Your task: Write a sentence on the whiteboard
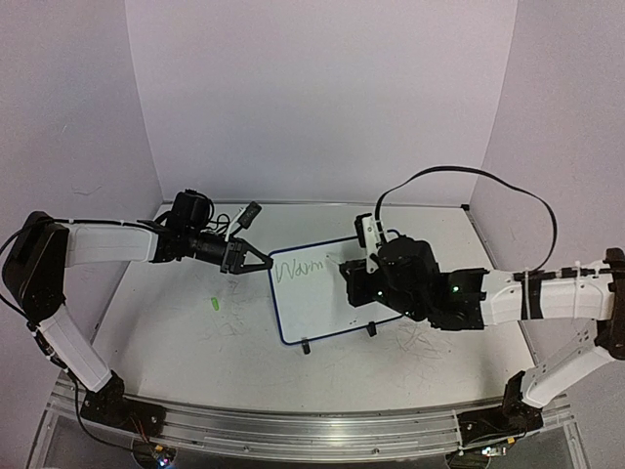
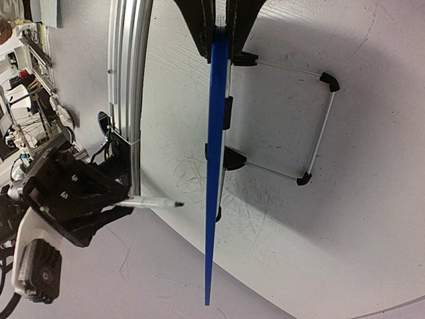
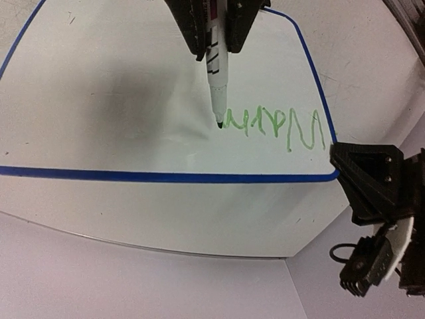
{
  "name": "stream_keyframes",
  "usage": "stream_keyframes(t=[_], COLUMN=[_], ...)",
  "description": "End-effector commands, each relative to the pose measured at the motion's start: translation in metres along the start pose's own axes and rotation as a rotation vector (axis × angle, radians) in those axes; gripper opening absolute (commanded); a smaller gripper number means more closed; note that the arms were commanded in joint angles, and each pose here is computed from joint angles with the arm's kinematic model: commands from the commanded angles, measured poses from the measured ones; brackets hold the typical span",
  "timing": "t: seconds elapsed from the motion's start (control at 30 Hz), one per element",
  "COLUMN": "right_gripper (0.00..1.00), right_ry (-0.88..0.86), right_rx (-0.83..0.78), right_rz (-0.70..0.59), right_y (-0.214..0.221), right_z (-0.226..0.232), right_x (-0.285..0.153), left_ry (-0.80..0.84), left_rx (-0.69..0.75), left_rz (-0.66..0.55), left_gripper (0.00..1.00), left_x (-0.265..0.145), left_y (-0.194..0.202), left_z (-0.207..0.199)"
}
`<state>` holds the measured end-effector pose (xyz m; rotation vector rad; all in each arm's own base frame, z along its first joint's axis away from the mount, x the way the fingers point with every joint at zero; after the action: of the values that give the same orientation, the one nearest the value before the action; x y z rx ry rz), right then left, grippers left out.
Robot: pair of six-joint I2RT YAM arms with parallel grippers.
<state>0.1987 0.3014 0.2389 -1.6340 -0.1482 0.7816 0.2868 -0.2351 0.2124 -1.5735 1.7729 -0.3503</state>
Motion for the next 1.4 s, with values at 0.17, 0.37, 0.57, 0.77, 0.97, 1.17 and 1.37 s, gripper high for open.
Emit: stream_keyframes(t=[0.17, 0.37, 0.57, 0.77, 0.97, 1.17, 1.37], right_gripper=[0.00, 0.00, 0.00, 0.00, 0.00, 0.00, 0.00], right_ry=[0.016, 0.026, 0.019, 0.046, 0.061, 0.082, 0.088], right_rx=[-0.018, -0.042, -0.074, -0.075, -0.075, -0.074, -0.070], right_rz=[-0.091, -0.034, -0.004, 0.001, 0.002, -0.019, -0.025], right_y=[-0.004, -0.003, -0.007, -0.006, -0.008, -0.019, -0.022], right_z=[-0.016, -0.011, -0.004, -0.005, -0.003, -0.003, -0.003], right_x=[-0.026, -0.016, -0.005, -0.001, 0.005, 0.011, 0.015], left_ry=[0.029, 0.029, 0.028, 0.029, 0.030, 0.030, 0.030], left_rx=[0.031, 0.028, 0.031, 0.030, 0.029, 0.028, 0.032], left_rz=[0.016, 0.017, 0.016, 0.017, 0.018, 0.018, 0.016], left_gripper=[0.00, 0.00, 0.00, 0.00, 0.00, 0.00, 0.00], left_x=[0.003, 0.004, 0.004, 0.004, 0.004, 0.004, 0.004], left_y=[-0.004, -0.004, -0.003, -0.004, -0.004, -0.004, -0.004], left_z=[-0.011, -0.011, -0.011, -0.011, -0.011, -0.011, -0.011])
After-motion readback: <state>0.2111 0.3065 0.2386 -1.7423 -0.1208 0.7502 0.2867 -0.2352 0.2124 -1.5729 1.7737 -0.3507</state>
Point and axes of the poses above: each gripper's point midway between its finger pads, its own x axis out along the fingers, its own z axis along the line the jaws close on, y = z × x, the point moved 9 cm from there along -x, back along the fingers, and after that the axes turned 13 degrees about -x, right-handed, at the moved point
